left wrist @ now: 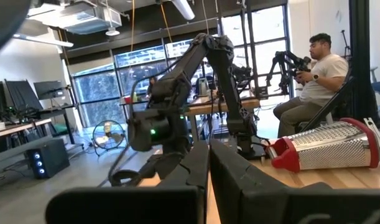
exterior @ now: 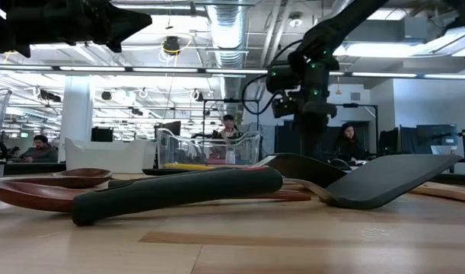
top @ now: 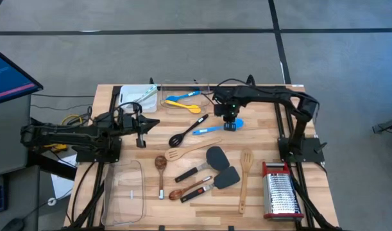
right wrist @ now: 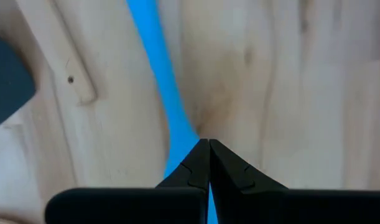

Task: Pick & Place Kitchen Items
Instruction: Put the blue serving spoon into the top transparent bin

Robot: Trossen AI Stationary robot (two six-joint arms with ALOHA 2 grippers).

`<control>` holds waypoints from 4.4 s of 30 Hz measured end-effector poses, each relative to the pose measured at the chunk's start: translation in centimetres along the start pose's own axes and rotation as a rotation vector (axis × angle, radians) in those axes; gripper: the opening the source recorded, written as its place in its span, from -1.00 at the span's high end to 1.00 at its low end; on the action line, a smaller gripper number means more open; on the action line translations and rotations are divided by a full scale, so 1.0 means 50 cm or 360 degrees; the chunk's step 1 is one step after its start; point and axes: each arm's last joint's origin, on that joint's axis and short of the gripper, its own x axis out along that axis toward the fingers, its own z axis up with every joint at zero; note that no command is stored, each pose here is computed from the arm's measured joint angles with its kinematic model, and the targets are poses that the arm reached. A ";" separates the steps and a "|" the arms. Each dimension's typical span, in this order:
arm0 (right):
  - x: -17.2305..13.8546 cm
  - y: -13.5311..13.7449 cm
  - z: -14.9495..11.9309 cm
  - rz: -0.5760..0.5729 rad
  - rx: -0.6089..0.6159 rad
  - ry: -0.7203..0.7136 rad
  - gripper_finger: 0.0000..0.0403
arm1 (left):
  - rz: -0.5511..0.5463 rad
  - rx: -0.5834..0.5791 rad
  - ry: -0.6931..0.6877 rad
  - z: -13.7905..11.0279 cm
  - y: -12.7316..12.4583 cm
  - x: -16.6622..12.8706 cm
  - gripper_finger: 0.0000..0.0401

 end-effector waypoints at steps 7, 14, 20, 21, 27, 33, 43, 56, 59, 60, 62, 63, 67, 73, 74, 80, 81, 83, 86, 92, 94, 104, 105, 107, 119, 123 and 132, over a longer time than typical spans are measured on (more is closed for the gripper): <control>0.007 0.021 0.005 0.0020 0.0010 0.0040 1.00 | 0.0001 0.0000 -0.0005 0.001 0.000 0.000 0.98; 0.007 0.038 0.023 -0.0007 -0.0055 -0.0053 0.93 | 0.0002 -0.0001 -0.0010 0.001 0.000 0.000 0.98; 0.012 0.055 0.041 -0.0028 -0.0120 -0.0131 0.54 | 0.0002 0.0000 -0.0009 0.001 0.000 0.000 0.98; 0.012 0.059 0.042 -0.0026 -0.0127 -0.0130 0.46 | 0.0002 0.0000 -0.0009 0.001 0.000 0.000 0.98; 0.012 0.066 0.044 -0.0025 -0.0157 -0.0130 0.03 | 0.0001 0.0000 -0.0008 0.001 0.000 0.000 0.98; 0.012 0.061 0.045 -0.0082 -0.0154 -0.0136 -0.14 | 0.0002 0.0000 -0.0009 0.001 0.000 0.000 0.98; 0.010 0.040 0.039 -0.0084 -0.0088 -0.0140 0.01 | 0.0001 0.0000 -0.0009 0.001 0.000 0.000 0.98; 0.060 0.035 0.004 -0.0085 -0.0065 -0.0147 0.08 | 0.0001 0.0000 -0.0008 0.001 0.000 0.000 0.98; 0.063 0.030 0.001 -0.0089 -0.0053 -0.0154 0.07 | 0.0001 0.0000 -0.0008 0.001 0.000 0.000 0.98; 0.066 0.028 -0.001 -0.0091 -0.0048 -0.0156 0.06 | 0.0001 0.0000 -0.0008 0.001 0.000 0.000 0.98; 0.072 0.027 -0.003 -0.0100 -0.0048 -0.0183 0.06 | 0.0001 0.0000 -0.0008 0.001 0.000 0.000 0.98; 0.075 0.027 -0.005 -0.0105 -0.0048 -0.0193 0.06 | 0.0001 0.0000 -0.0008 0.001 0.000 0.000 0.98; 0.087 0.027 -0.017 -0.0105 -0.0041 -0.0201 0.07 | 0.0001 0.0000 -0.0008 0.001 0.000 0.000 0.98; 0.092 0.028 -0.022 -0.0101 -0.0041 -0.0201 0.07 | 0.0000 -0.0001 -0.0009 0.001 0.000 0.000 0.98; 0.092 0.028 -0.021 -0.0102 -0.0041 -0.0204 0.07 | 0.0001 0.0000 -0.0008 0.001 0.000 0.000 0.98; 0.093 0.026 -0.020 -0.0109 -0.0042 -0.0223 0.14 | 0.0001 0.0000 -0.0009 0.001 0.000 0.000 0.98; 0.093 0.026 -0.020 -0.0109 -0.0042 -0.0223 0.17 | 0.0001 0.0000 -0.0008 0.001 0.000 0.000 0.98; 0.094 0.026 -0.019 -0.0110 -0.0042 -0.0225 0.22 | 0.0001 0.0000 -0.0008 0.001 0.000 0.000 0.98; 0.094 0.026 -0.019 -0.0112 -0.0043 -0.0229 0.35 | 0.0001 0.0000 -0.0009 0.001 0.000 0.000 0.98; 0.094 0.026 -0.018 -0.0115 -0.0050 -0.0234 0.69 | 0.0001 0.0000 -0.0008 0.001 0.000 0.000 0.98; 0.094 0.026 -0.018 -0.0117 -0.0048 -0.0233 0.78 | 0.0001 0.0000 -0.0009 0.001 0.000 0.000 0.98; 0.096 0.035 -0.019 -0.0112 -0.0060 -0.0200 0.81 | 0.0001 0.0000 -0.0008 0.001 0.000 0.000 0.98; 0.096 0.037 -0.019 -0.0109 -0.0064 -0.0193 0.81 | 0.0001 0.0000 -0.0009 0.001 0.000 0.000 0.98; 0.096 0.039 -0.019 -0.0110 -0.0066 -0.0184 0.81 | 0.0001 0.0000 -0.0008 0.001 0.000 0.000 0.98; 0.097 0.058 -0.020 -0.0090 -0.0071 -0.0129 0.82 | 0.0001 0.0000 -0.0009 0.001 0.000 0.000 0.98; 0.091 0.062 -0.025 -0.0081 -0.0065 -0.0114 0.82 | 0.0001 0.0000 -0.0009 0.001 0.000 0.000 0.98; 0.004 0.089 -0.036 -0.0091 -0.0101 -0.0236 0.82 | 0.0001 0.0000 -0.0009 0.001 0.000 0.000 0.98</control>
